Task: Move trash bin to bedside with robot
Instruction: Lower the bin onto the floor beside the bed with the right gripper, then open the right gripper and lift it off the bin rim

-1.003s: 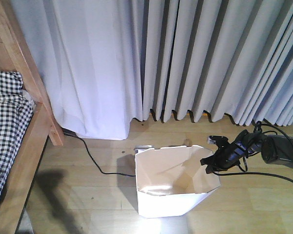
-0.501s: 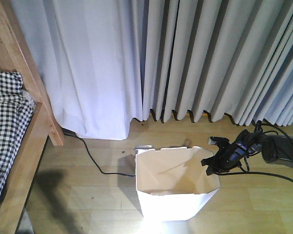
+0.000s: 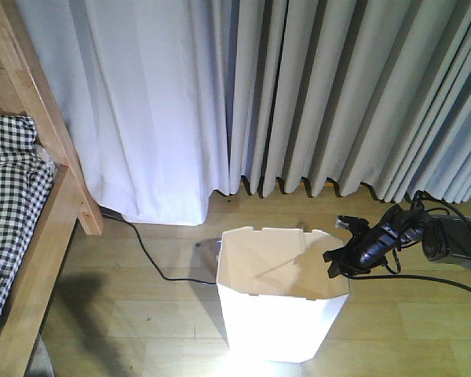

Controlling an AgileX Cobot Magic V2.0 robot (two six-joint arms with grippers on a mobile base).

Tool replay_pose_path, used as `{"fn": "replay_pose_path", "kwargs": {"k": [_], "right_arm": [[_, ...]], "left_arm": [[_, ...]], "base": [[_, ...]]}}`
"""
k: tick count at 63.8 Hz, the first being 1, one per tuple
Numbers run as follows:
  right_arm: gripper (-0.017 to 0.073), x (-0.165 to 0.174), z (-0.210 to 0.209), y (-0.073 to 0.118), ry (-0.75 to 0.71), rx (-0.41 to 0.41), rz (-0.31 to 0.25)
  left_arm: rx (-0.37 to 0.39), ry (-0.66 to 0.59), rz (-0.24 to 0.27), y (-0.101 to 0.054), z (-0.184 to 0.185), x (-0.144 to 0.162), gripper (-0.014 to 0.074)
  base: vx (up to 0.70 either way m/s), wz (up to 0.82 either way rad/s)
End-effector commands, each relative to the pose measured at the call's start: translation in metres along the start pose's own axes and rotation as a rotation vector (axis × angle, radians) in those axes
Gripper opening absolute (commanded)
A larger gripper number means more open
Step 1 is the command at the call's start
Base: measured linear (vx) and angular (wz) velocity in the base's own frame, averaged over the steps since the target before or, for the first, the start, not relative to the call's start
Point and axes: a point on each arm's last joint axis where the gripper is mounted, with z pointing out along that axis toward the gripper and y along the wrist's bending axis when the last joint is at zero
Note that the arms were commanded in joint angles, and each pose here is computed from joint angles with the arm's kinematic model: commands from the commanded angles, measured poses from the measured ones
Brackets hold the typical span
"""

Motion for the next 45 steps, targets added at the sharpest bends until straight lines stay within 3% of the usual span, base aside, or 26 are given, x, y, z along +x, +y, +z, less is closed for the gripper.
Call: {"fn": "replay_pose_path", "kwargs": {"k": [1, 25, 45], "right_arm": [[0.0337, -0.0139, -0.0131, 0.0029, -0.044, -0.018, 0.002], [0.0418, -0.0192, -0.0163, 0.0014, -0.075, -0.004, 0.004], [0.0417, -0.0214, -0.0165, -0.0022, -0.103, 0.032, -0.009]], "left_arm": [[0.005, -0.072, -0.01, -0.0001, -0.0002, -0.003, -0.0006], [0.005, -0.072, -0.01, -0.0001, -0.0002, -0.003, -0.0006], [0.005, -0.072, -0.01, -0.0001, -0.0002, -0.003, -0.0006]], "base": [[0.0, 0.0], [0.0, 0.0], [0.0, 0.0]]}}
